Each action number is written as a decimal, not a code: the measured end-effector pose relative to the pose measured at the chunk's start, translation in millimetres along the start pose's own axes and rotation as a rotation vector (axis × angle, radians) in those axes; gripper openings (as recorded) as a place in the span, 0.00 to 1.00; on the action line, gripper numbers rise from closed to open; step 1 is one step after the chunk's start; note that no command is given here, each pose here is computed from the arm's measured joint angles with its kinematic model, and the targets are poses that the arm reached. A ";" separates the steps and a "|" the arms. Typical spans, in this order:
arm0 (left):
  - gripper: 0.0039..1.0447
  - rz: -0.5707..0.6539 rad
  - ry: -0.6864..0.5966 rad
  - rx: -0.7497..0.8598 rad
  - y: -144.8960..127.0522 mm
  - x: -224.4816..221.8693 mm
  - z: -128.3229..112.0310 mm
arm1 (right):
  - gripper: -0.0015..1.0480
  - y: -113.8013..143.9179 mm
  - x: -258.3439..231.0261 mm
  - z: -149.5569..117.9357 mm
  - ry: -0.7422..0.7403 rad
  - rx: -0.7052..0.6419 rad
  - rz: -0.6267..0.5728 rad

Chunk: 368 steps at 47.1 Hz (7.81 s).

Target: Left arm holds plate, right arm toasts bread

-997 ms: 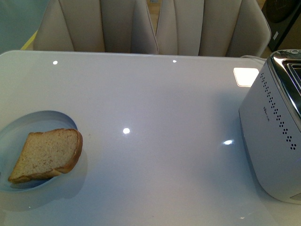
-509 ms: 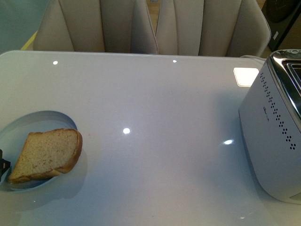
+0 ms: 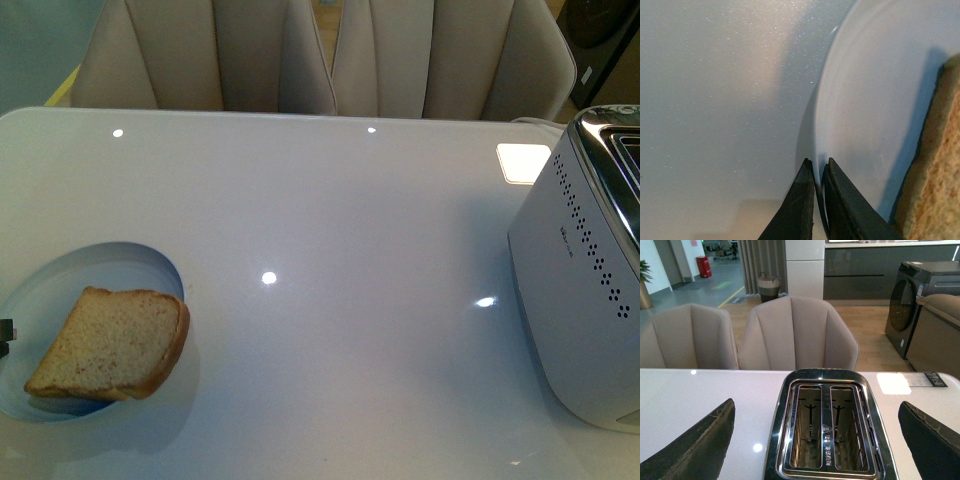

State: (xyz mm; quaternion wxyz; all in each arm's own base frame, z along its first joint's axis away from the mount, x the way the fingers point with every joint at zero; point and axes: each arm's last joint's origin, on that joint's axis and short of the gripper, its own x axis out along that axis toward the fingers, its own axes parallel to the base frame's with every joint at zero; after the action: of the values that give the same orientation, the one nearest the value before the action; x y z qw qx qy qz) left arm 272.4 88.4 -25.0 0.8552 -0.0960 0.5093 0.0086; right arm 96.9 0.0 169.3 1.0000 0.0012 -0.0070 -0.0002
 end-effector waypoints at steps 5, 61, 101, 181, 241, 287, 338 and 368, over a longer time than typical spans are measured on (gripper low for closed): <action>0.03 -0.016 0.016 -0.059 1.7 -1.6 -0.4 | 0.92 0.0 0.0 0.0 0.000 0.000 0.000; 0.03 -0.359 -0.142 -0.368 -119.0 -158.7 99.6 | 0.92 0.0 0.0 0.0 0.000 0.000 0.000; 0.03 -0.486 -0.053 -0.266 -260.6 -192.4 75.6 | 0.92 0.0 0.0 0.0 0.000 0.000 0.000; 0.03 -0.486 -0.053 -0.269 -262.6 -191.8 74.8 | 0.92 20.0 47.0 35.1 0.411 0.224 -0.136; 0.03 -0.485 -0.053 -0.270 -262.6 -191.8 74.8 | 0.78 79.6 99.3 48.7 0.503 0.918 0.153; 0.03 -0.486 -0.052 -0.270 -262.6 -191.9 74.8 | 0.03 73.6 93.5 69.4 0.458 0.947 0.174; 0.03 -0.486 -0.052 -0.272 -262.7 -191.9 74.9 | 0.03 1.6 81.9 86.6 0.324 0.159 -0.146; 0.03 -0.487 -0.052 -0.272 -262.7 -191.9 74.9 | 0.03 -1.3 110.7 55.7 0.422 0.039 -0.144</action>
State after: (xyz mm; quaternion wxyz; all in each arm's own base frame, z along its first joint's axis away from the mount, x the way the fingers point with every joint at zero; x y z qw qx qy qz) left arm 274.6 -140.5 217.9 0.8241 -0.3291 0.4434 -0.1263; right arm 206.8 -1.5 226.5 0.9765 0.0213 0.2024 -0.0712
